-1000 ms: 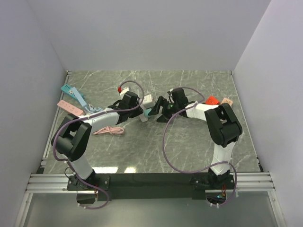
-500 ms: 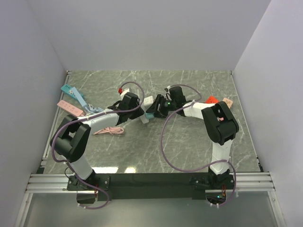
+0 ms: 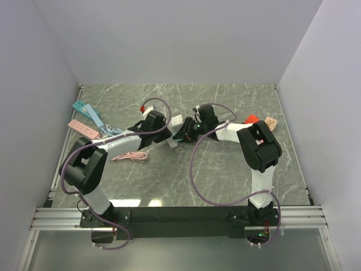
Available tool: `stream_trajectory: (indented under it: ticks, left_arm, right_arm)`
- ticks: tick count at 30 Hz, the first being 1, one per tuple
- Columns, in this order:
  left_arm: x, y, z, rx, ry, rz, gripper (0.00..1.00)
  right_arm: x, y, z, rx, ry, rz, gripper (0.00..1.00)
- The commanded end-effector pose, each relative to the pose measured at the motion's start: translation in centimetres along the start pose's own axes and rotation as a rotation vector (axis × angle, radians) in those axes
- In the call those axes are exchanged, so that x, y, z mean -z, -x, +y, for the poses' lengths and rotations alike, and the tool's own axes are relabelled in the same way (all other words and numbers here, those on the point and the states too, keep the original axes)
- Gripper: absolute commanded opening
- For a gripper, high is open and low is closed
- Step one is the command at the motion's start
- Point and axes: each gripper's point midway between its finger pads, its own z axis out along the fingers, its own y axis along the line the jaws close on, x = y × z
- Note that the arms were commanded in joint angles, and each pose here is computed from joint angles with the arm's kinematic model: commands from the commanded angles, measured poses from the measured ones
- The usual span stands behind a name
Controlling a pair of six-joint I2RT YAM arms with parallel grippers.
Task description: Pull the plug off the socket
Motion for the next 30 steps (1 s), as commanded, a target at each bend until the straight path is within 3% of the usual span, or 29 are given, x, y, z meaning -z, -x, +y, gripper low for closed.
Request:
stream_trajectory:
  ticks: [1, 2, 3, 6, 12, 20, 26, 29, 30]
  left_arm:
    - [1.6, 0.9, -1.8, 0.048, -0.062, -0.039, 0.47]
    - [1.6, 0.9, -1.3, 0.058, -0.046, -0.049, 0.54]
    - [1.8, 1.1, -1.1, 0.066, -0.041, -0.063, 0.66]
    - [2.2, 1.4, -0.5, 0.093, -0.034, -0.100, 0.83]
    - [1.3, 1.1, -0.3, 0.095, -0.043, -0.106, 0.83]
    - [0.4, 1.6, -3.3, 0.061, -0.125, -0.115, 0.56]
    - [-1.2, -0.2, -2.0, 0.033, -0.055, -0.080, 0.36]
    - [-1.3, -0.3, -1.2, 0.027, -0.021, -0.081, 0.15]
    - [-1.3, -0.2, -0.8, 0.026, 0.000, -0.090, 0.03]
  right_arm:
    - [0.1, 0.5, 2.1, 0.031, 0.040, -0.002, 0.00]
    - [0.2, 0.5, 2.2, 0.031, 0.045, -0.001, 0.00]
    - [0.2, 0.5, 2.3, 0.031, 0.049, -0.002, 0.00]
    - [0.2, 0.2, 2.5, 0.022, 0.061, 0.007, 0.00]
    - [0.3, 0.2, 3.5, 0.009, 0.099, 0.026, 0.00]
    - [0.4, -0.3, 4.2, -0.024, 0.136, 0.064, 0.00]
    - [0.6, -0.5, 4.9, -0.030, 0.162, 0.078, 0.00]
    - [0.8, -0.5, 5.2, -0.030, 0.172, 0.081, 0.00]
    - [0.9, -0.6, 5.1, -0.032, 0.169, 0.085, 0.00]
